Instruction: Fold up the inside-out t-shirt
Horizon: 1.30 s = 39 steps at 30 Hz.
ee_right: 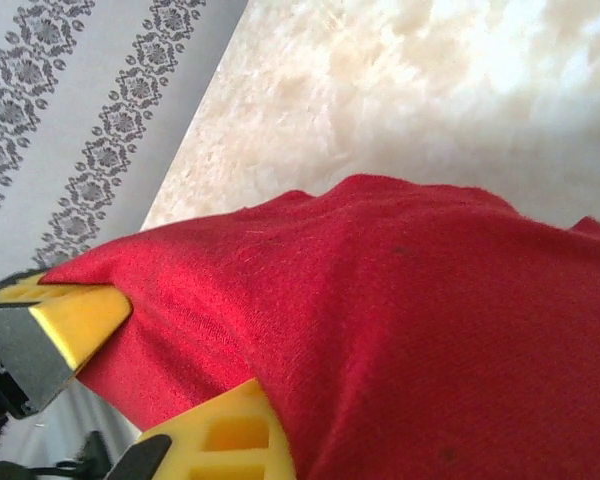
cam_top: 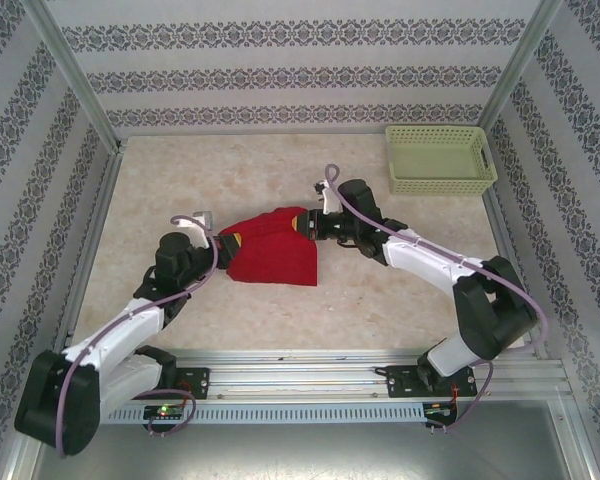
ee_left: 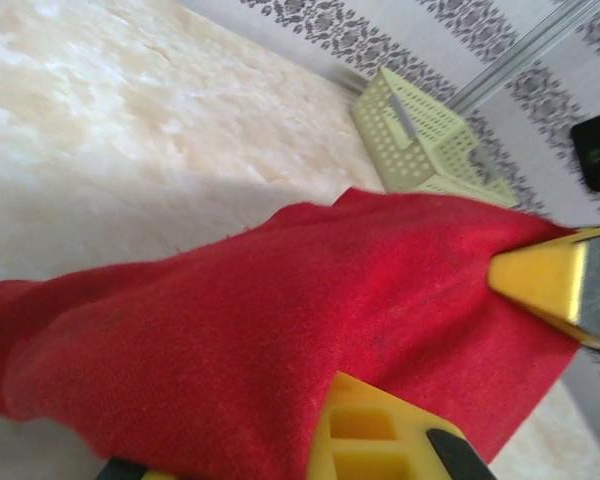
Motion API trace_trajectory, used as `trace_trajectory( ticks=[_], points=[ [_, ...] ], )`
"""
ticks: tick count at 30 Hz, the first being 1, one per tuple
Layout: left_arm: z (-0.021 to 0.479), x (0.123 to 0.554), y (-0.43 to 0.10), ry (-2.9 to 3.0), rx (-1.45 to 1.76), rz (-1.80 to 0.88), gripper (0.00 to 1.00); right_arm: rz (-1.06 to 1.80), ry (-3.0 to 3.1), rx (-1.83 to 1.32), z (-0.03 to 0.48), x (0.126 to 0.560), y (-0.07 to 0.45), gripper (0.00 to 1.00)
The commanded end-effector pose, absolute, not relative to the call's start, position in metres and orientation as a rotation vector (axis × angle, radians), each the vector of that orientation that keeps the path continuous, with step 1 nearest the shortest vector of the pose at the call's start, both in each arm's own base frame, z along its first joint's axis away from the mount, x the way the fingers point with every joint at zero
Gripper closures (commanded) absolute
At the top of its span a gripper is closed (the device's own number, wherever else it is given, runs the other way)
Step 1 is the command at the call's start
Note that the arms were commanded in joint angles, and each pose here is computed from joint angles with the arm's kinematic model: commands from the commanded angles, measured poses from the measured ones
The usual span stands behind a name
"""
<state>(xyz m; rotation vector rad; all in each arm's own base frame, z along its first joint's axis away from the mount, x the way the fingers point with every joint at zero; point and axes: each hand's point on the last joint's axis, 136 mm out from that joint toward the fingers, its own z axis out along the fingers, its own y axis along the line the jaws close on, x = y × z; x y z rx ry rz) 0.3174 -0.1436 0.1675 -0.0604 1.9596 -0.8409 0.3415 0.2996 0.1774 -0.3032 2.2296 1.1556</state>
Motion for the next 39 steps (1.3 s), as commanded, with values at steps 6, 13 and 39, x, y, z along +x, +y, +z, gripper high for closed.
trace_trajectory(
  ticks=[6, 13, 39],
  points=[
    [0.212, 0.357, -0.158, 1.642, 0.32, -0.64, 1.0, 0.918, 1.755, -0.611, 0.23, 0.391, 0.299, 1.0],
    [0.219, 0.369, -0.157, 1.608, 0.284, -0.646, 1.0, 0.922, 1.764, -0.584, 0.233, 0.402, 0.29, 1.0],
    [0.182, 0.443, -0.134, 2.204, -0.281, -0.986, 1.0, 1.193, 2.286, -0.103, 0.182, 0.483, 0.294, 1.0]
  ],
)
